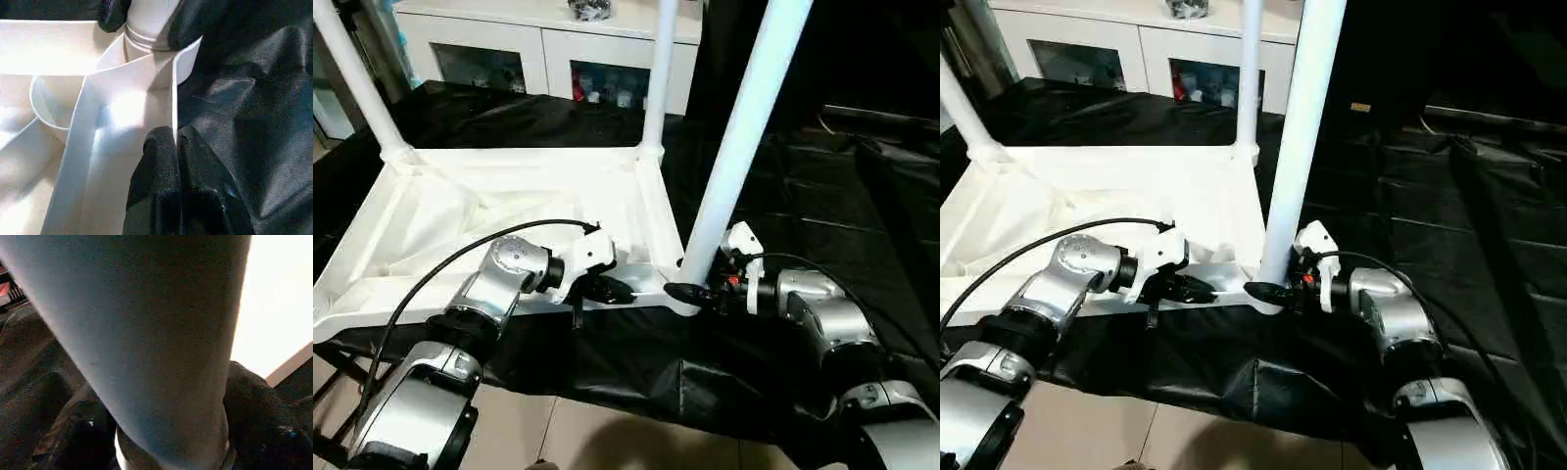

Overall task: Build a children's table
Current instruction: Rotate leg to tighten

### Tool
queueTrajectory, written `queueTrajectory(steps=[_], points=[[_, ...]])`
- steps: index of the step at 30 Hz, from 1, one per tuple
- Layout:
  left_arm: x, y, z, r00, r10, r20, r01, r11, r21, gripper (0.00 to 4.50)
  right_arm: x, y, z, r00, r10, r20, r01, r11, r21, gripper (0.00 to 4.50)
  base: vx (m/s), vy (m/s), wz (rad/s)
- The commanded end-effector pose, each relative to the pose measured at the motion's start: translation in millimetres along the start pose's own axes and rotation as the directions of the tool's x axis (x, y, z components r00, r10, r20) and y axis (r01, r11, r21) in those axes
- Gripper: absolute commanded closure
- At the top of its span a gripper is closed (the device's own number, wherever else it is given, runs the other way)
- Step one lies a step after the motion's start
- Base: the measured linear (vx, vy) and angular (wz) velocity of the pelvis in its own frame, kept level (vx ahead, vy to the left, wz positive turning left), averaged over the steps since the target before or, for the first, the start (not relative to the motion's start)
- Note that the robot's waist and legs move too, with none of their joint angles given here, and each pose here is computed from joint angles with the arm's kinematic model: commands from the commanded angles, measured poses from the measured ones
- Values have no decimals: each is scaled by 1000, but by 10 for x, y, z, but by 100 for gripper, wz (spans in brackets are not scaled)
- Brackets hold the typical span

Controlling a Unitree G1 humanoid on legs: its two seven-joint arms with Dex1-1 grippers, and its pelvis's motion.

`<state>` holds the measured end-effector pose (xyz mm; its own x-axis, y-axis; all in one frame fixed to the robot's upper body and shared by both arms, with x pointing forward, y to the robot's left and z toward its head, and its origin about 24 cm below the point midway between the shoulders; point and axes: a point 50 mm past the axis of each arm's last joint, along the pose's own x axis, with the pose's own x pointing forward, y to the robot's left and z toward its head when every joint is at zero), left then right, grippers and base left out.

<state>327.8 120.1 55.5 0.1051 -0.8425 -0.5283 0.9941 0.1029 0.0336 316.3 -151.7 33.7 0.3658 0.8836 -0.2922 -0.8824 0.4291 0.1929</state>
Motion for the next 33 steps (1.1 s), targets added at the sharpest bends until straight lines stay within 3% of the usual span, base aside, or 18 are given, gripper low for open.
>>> queueTrajectory(steps=[1, 7, 9, 15, 19, 20, 24, 27, 28, 33], points=[[145, -48, 73, 999, -27, 19, 27, 1000, 13, 450, 182, 159, -109, 996, 90, -23, -89, 995, 48, 181, 0, 0, 0], [211, -8, 128, 999, 29, 37, -28, 999, -23, 450, 290, 129, -106, 999, -49, 20, 47, 993, 110, 195, 0, 0, 0], [264, 19, 169, 996, 73, 45, -71, 997, -37, 450, 376, 63, -111, 981, -195, 24, 189, 969, 159, 196, 0, 0, 0], [451, 66, 299, 981, 186, 57, -183, 981, -58, 450, 606, 25, -106, 900, -436, 2, 420, 868, 264, 196, 0, 0, 0], [531, 52, 370, 976, 205, 75, -201, 978, -53, 450, 696, 36, -87, 867, -499, -3, 479, 830, 286, 196, 0, 0, 0], [552, 39, 391, 976, 199, 83, -195, 979, -50, 450, 714, 39, -71, 861, -508, 9, 486, 829, 275, 141, 0, 0, 0], [555, 8, 387, 981, 169, 94, -167, 985, -33, 450, 725, 50, 2, 878, -473, 73, 443, 862, 245, 110, 0, 0, 0], [513, 10, 350, 984, 158, 85, -157, 987, -19, 450, 702, 51, 12, 899, -432, 75, 408, 887, 218, 91, 0, 0, 0], [455, 15, 304, 987, 144, 73, -143, 990, -9, 450, 661, 62, -2, 931, -361, 60, 347, 923, 164, 83, 0, 0, 0], [322, 23, 214, 992, 115, 49, -115, 993, 13, 450, 522, 124, -35, 986, -161, 40, 159, 986, 52, 69, 0, 0, 0]])
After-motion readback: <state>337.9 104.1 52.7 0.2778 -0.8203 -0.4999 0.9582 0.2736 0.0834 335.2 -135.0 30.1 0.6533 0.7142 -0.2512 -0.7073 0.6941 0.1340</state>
